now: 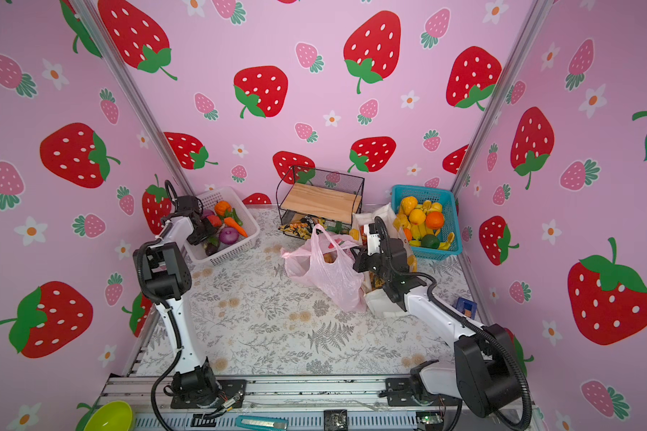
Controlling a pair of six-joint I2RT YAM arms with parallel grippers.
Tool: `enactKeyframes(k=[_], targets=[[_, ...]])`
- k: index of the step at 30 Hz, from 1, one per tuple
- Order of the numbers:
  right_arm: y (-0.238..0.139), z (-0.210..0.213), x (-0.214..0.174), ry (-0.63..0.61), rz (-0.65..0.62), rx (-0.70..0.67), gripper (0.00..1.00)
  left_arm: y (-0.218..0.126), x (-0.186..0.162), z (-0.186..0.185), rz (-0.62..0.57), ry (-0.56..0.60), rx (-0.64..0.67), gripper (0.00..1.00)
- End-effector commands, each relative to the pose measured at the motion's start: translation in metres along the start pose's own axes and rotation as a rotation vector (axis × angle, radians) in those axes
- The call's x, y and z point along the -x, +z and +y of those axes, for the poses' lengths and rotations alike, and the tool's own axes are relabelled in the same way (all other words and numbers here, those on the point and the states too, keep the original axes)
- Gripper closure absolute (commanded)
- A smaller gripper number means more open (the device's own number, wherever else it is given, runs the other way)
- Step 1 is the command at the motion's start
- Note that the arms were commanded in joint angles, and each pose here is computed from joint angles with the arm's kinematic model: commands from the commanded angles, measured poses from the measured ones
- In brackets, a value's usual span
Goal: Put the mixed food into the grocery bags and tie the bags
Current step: 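Lower the left gripper into the basket and grasp the orange carrot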
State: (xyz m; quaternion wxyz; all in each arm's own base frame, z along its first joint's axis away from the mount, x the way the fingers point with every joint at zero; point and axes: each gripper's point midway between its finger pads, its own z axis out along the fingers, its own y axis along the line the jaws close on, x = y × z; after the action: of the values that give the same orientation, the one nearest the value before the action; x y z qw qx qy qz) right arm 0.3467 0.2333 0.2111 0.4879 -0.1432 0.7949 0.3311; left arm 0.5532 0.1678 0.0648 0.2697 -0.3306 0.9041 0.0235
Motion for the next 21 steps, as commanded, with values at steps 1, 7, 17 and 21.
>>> enactKeyframes(k=[1, 7, 17, 21], targets=[[0.003, -0.003, -0.005, 0.010, 0.010, 0.001, 1.00, -0.024, 0.018, -0.005, -0.042, 0.001, -0.025, 0.58], [0.002, -0.002, -0.004, 0.009, 0.006, 0.003, 1.00, -0.061, 0.023, -0.012, -0.107, -0.041, -0.085, 0.65], [-0.002, -0.001, 0.000, 0.007, -0.006, 0.000, 1.00, -0.163, -0.007, -0.046, -0.233, -0.014, -0.224, 0.70], [-0.004, -0.001, 0.002, 0.007, -0.015, -0.007, 1.00, -0.207, -0.063, -0.076, -0.248, 0.053, -0.350, 0.70]])
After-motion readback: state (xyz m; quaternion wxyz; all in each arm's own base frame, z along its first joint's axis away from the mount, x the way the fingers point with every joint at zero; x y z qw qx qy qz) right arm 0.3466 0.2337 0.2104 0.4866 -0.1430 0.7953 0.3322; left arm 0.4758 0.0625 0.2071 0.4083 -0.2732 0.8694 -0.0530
